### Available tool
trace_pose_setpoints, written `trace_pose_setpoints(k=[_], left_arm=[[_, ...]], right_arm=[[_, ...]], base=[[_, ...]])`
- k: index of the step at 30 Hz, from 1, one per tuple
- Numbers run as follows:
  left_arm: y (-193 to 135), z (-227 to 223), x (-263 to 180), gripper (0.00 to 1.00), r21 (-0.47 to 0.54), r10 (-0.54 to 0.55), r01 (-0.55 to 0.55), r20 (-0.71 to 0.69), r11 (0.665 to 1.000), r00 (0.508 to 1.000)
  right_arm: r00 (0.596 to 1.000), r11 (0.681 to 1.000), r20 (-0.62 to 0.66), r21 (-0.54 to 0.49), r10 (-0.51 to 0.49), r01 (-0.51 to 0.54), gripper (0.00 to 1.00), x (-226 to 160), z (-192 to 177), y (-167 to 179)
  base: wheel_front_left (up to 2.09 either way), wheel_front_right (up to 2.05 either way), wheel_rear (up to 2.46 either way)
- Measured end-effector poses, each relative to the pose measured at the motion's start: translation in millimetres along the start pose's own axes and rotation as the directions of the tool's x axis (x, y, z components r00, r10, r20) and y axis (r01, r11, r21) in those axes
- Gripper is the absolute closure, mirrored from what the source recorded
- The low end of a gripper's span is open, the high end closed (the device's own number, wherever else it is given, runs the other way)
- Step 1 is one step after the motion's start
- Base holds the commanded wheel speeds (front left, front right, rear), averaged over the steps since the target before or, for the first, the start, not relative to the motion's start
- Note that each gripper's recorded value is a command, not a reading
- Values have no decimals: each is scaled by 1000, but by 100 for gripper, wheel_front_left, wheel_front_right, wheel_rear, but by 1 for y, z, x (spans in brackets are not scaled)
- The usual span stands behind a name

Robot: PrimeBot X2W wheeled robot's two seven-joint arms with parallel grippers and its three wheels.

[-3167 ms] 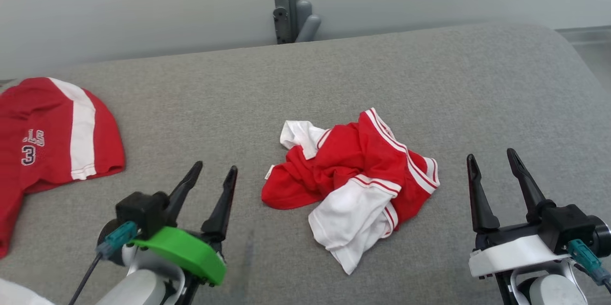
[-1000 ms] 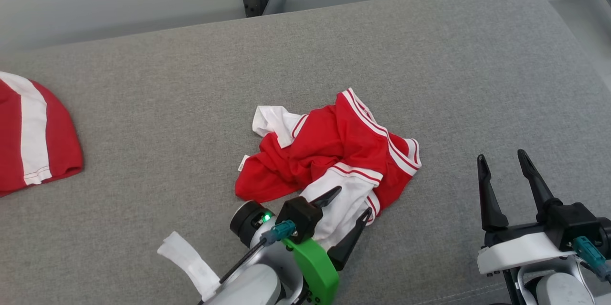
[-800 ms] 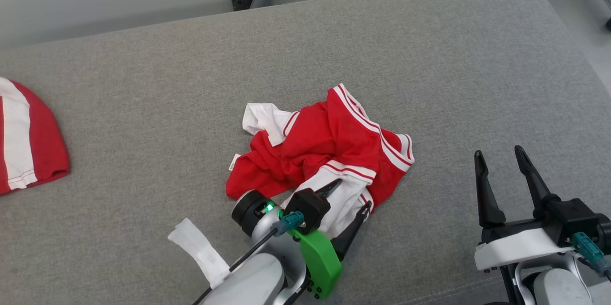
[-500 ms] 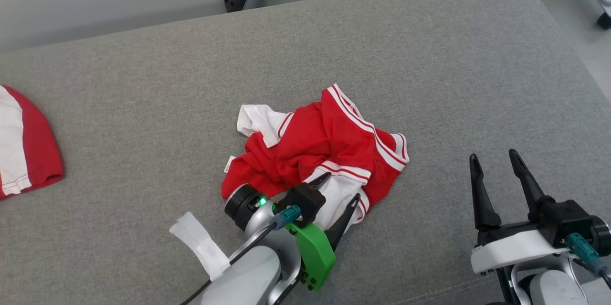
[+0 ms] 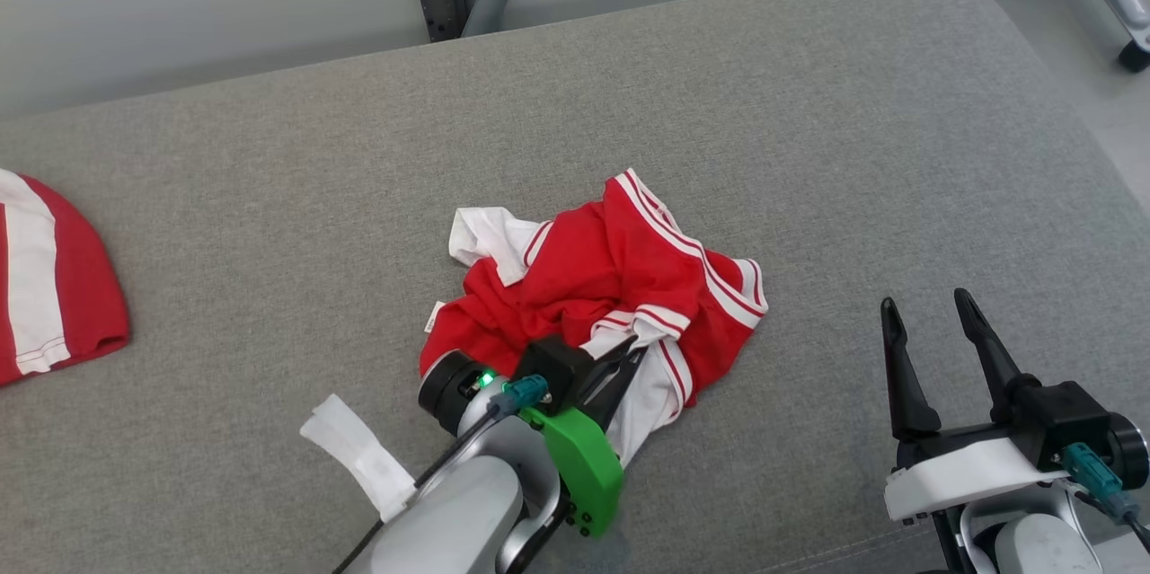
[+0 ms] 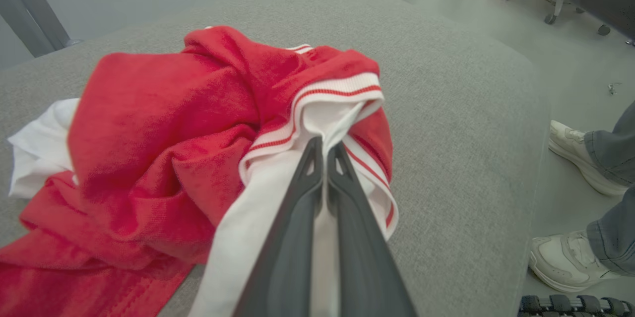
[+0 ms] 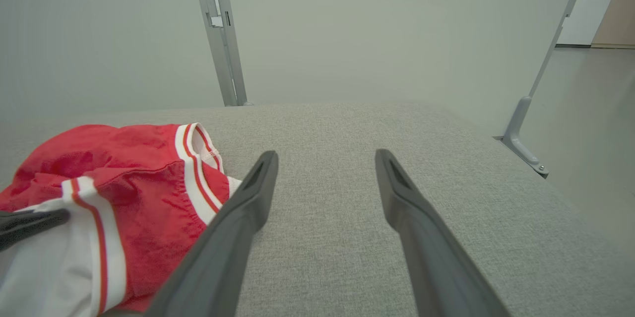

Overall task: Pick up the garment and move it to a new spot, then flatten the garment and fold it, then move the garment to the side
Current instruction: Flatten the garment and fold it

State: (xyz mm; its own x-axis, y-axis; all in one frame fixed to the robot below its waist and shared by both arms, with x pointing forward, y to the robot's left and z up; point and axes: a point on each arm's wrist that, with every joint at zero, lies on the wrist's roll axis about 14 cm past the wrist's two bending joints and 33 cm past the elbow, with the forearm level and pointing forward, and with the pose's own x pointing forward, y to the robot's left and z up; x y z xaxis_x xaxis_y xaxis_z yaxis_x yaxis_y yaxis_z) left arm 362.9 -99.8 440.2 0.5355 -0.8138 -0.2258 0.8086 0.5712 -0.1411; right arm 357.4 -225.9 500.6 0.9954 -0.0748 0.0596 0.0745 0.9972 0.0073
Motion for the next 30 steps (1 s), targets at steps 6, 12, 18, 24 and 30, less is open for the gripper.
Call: trace_pose_setpoints(k=[6,12,18,24,30], left_arm=[[7,26,0,100,-178,28,-17,60,984,998],[22,60,-5,100,-297,67,-25,130,954,989],[51,106,-13,100,-298,128,-60,217,953,968],[67,168,-14,100,-201,122,-60,313,978,942],[68,200,4,100,-192,101,-39,325,981,940]], right_arm=[[1000,1000,-8,4,-4,4,0,-3,-2,-1],[1000,1000,-10,8,6,-6,0,-2,-4,2],[1000,1000,-10,14,23,-22,0,0,-4,8],[999,999,-12,15,46,-46,0,5,-5,16],[998,998,-13,19,60,-60,0,11,-6,20]], base=[[0,0,0],[0,0,0],[0,0,0],[0,0,0],[0,0,0]])
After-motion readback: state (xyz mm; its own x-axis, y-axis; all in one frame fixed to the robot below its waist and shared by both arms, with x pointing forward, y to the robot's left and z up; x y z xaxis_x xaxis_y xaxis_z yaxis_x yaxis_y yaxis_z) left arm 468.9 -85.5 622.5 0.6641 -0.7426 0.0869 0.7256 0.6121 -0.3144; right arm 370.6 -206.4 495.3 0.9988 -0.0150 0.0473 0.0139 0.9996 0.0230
